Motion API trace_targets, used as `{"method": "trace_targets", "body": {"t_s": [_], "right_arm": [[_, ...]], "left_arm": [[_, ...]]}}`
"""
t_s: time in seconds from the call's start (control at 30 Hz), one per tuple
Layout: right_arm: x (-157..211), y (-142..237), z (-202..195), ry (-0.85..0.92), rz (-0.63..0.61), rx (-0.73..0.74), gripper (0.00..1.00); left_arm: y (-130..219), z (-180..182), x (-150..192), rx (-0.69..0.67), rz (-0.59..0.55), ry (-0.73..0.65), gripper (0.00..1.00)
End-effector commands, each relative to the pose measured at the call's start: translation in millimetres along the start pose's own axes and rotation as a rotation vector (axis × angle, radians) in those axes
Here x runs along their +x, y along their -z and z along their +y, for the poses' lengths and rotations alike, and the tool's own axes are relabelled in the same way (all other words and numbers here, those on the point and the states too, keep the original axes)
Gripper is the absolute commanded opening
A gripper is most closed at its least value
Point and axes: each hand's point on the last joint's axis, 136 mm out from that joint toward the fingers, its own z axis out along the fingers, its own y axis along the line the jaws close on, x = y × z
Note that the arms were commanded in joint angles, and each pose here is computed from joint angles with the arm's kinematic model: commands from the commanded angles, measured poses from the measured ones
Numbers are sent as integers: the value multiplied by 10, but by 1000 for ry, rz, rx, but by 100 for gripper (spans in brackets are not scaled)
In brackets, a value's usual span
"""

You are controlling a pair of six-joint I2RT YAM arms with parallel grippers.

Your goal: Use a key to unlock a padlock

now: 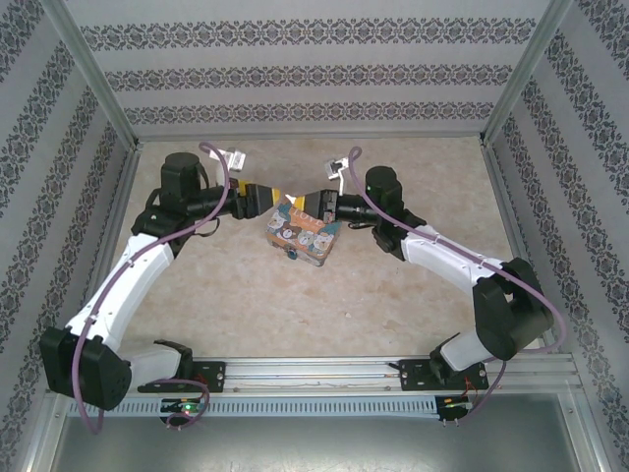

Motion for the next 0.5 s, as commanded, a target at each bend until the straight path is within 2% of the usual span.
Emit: {"method": "trace_targets", "body": {"t_s": [0.0, 0.23, 0.47], "right_arm": [[7, 117, -370, -42, -55, 123, 0], [207, 287, -1017, -186, -81, 268, 0], [386, 278, -1300, -255, -48, 298, 0]], "left_arm": [[53, 215, -6, -92, -80, 8, 76], [-37, 612, 697, -159, -4, 74, 77], [-312, 684, 1187, -84, 38, 94, 80]]}}
